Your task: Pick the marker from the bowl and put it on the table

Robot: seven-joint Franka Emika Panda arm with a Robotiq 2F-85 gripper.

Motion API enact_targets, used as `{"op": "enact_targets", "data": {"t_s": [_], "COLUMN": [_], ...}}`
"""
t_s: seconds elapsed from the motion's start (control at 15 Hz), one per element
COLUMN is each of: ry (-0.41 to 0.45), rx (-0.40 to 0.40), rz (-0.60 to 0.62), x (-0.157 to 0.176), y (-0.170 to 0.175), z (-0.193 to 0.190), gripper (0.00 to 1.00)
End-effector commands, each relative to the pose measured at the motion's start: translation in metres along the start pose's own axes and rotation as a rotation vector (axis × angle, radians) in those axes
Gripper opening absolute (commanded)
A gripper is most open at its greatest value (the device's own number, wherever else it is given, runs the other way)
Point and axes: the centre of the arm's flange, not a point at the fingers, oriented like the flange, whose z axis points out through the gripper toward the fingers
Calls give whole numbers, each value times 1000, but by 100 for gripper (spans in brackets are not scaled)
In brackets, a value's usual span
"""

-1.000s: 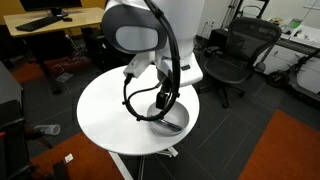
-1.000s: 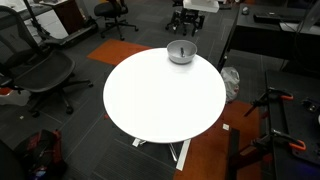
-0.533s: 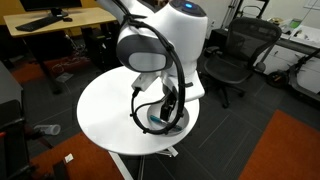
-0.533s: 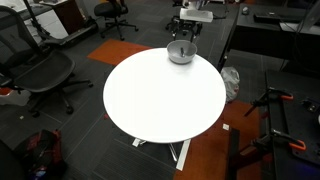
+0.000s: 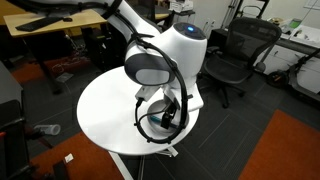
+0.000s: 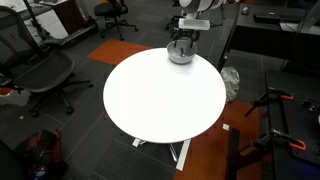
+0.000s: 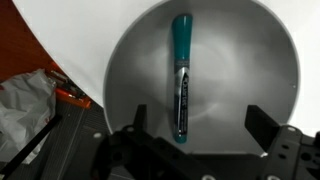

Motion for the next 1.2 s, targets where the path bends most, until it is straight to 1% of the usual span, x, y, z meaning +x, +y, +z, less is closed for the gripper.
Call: {"op": "enact_targets", "data": {"t_s": [0.0,0.27,0.33,0.4,0.47,0.6,0.67,0.93,1.0,1.07,1.13], "ry": [-2,-5,-2,2,3,8,9,8,7,6,4], "rx": [-29,-53,-54,-58,-57,-52,-50,-48,-49,-50,-53], "rz": [4,-8,-15,-14,-15,-19,-19,-20,-22,-23,-24], "x": [6,7,7,7,8,10,10,11,12,12,13], "y": [-8,-8,-8,-9,-9,-11,-12,-13,-14,-14,-13], "z": [17,31,33,34,34,31,31,31,31,32,32], "gripper": [100,99,74,74,72,57,48,19,10,4,0]}}
